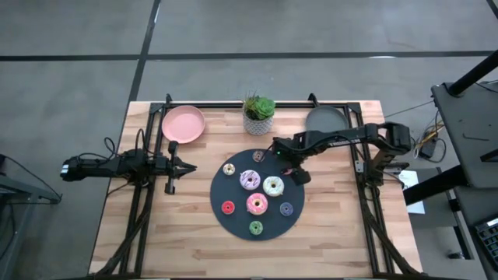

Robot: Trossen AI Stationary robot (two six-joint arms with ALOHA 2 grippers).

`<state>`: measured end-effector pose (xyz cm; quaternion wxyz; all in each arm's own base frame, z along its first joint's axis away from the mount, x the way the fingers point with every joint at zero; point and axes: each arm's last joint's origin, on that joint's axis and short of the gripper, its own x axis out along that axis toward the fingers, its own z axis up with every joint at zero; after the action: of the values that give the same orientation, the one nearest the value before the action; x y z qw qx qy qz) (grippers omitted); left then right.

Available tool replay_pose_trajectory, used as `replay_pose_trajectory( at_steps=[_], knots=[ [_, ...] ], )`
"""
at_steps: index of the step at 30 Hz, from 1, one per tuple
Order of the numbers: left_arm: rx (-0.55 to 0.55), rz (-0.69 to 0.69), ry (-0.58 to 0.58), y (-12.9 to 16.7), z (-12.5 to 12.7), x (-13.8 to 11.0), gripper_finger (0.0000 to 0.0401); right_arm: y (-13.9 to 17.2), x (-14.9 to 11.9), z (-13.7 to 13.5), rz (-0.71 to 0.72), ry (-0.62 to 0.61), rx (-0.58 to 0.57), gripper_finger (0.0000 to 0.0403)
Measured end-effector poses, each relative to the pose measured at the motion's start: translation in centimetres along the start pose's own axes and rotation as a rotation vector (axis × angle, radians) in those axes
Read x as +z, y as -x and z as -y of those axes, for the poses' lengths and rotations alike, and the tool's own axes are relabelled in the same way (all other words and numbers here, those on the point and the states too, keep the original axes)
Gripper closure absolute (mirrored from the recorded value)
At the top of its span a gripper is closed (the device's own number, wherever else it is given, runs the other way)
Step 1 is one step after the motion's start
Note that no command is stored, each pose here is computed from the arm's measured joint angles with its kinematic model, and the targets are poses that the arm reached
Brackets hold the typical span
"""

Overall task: Pick & Place donuts
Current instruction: Put the small orange donut on the gray plate

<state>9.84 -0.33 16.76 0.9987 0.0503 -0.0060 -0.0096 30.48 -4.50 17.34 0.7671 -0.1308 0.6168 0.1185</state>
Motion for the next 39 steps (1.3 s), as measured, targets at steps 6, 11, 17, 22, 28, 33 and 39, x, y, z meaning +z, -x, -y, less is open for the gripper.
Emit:
replay_pose_trajectory(
  at_steps=[6,11,17,22,28,33,39],
  knots=[
    [0.000,0.000,0.000,0.0,0.0,0.0,0.0401,-1.0,0.2,0.2,-0.007,0.002,0.003,0.0110],
    [-0.001,0.000,0.000,0.0,0.0,0.0,0.0401,-1.6,0.0,0.3,-0.021,-0.003,0.009,0.0107],
    [-0.001,0.000,0.000,0.0,0.0,0.0,0.0401,-2.2,0.0,0.4,-0.032,-0.010,0.014,0.0104],
    [0.000,0.000,0.000,0.0,0.0,0.0,0.0401,-2.6,0.0,0.5,-0.038,-0.013,0.017,0.0110],
    [0.000,0.000,0.000,0.0,0.0,0.0,0.0401,-2.8,-0.1,0.4,-0.037,-0.015,0.017,0.0121],
    [0.000,0.000,0.000,0.0,0.0,0.0,0.0401,-2.8,-0.1,0.4,-0.037,-0.016,0.017,0.0134],
    [0.000,0.000,0.000,0.0,0.0,0.0,0.0401,-2.9,-0.1,0.4,-0.038,-0.016,0.017,0.0158]
  ],
)
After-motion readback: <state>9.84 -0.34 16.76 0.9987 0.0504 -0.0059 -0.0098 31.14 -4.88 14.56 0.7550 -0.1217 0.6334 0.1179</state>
